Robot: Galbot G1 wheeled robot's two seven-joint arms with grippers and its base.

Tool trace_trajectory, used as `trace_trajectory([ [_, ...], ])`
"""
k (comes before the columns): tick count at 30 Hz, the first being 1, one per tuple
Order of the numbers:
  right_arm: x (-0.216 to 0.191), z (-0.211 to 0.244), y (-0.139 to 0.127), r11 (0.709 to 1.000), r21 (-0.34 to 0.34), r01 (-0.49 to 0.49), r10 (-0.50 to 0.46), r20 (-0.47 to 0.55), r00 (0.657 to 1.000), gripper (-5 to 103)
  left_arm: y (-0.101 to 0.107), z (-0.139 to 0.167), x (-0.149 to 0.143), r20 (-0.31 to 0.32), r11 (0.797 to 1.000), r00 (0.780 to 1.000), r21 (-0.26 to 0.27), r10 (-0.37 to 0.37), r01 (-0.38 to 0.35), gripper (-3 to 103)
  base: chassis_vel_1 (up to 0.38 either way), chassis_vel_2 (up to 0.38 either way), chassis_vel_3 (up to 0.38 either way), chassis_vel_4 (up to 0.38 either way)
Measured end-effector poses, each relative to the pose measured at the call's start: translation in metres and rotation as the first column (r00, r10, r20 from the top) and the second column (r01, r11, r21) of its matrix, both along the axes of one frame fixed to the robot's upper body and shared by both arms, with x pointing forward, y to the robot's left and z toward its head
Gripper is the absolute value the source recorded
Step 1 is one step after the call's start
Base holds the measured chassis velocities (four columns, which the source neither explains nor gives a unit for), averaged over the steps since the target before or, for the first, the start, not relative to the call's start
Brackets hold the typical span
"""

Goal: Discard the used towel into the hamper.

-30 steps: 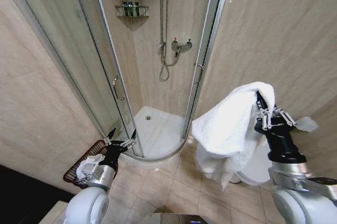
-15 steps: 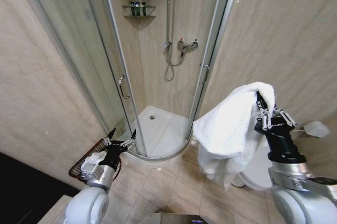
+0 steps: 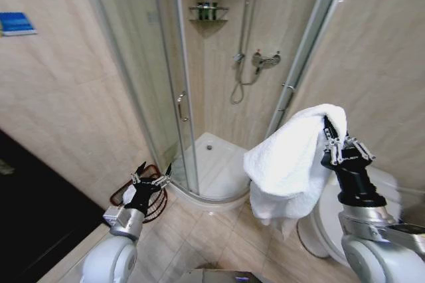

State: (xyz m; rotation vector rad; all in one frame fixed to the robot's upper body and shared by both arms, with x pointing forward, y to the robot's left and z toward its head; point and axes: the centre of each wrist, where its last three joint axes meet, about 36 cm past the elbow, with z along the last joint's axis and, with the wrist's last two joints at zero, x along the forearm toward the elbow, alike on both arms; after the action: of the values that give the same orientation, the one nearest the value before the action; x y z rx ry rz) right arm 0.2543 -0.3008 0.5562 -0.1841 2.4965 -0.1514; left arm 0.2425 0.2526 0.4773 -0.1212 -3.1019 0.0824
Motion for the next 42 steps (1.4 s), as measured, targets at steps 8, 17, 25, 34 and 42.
trace_trajectory([
  [8,-0.0007,-0.0003,-0.0006,1.000,-0.016,0.013,-0.013,-0.003,1.000,8,0.0000,0.0000,0.0000,0.000,1.000,1.000,0.000,0.000,0.000,100,0.126,0.119,0.131,0.128],
  [17,-0.0010,-0.0003,-0.0012,0.999,-0.033,0.023,-0.024,-0.005,1.000,8,0.0000,0.0000,0.0000,0.000,1.000,1.000,0.000,0.000,0.000,100,0.061,0.051,0.058,0.057],
  [25,-0.0018,-0.0010,-0.0014,0.999,-0.036,0.026,-0.026,-0.007,1.000,8,0.0000,0.0000,0.0000,0.000,1.000,1.000,0.000,0.000,0.000,100,0.013,0.008,-0.012,-0.025],
  [34,-0.0022,-0.0019,-0.0006,0.999,-0.029,0.022,-0.022,-0.012,1.000,8,0.0000,0.0000,0.0000,0.000,1.000,1.000,0.000,0.000,0.000,100,0.134,0.121,-0.130,-0.114],
  [42,-0.0020,-0.0031,0.0016,1.000,0.004,0.006,-0.006,-0.017,1.000,8,0.0001,0.0000,0.0000,0.000,1.000,1.000,0.000,0.000,0.000,100,0.102,0.102,-0.086,-0.106],
])
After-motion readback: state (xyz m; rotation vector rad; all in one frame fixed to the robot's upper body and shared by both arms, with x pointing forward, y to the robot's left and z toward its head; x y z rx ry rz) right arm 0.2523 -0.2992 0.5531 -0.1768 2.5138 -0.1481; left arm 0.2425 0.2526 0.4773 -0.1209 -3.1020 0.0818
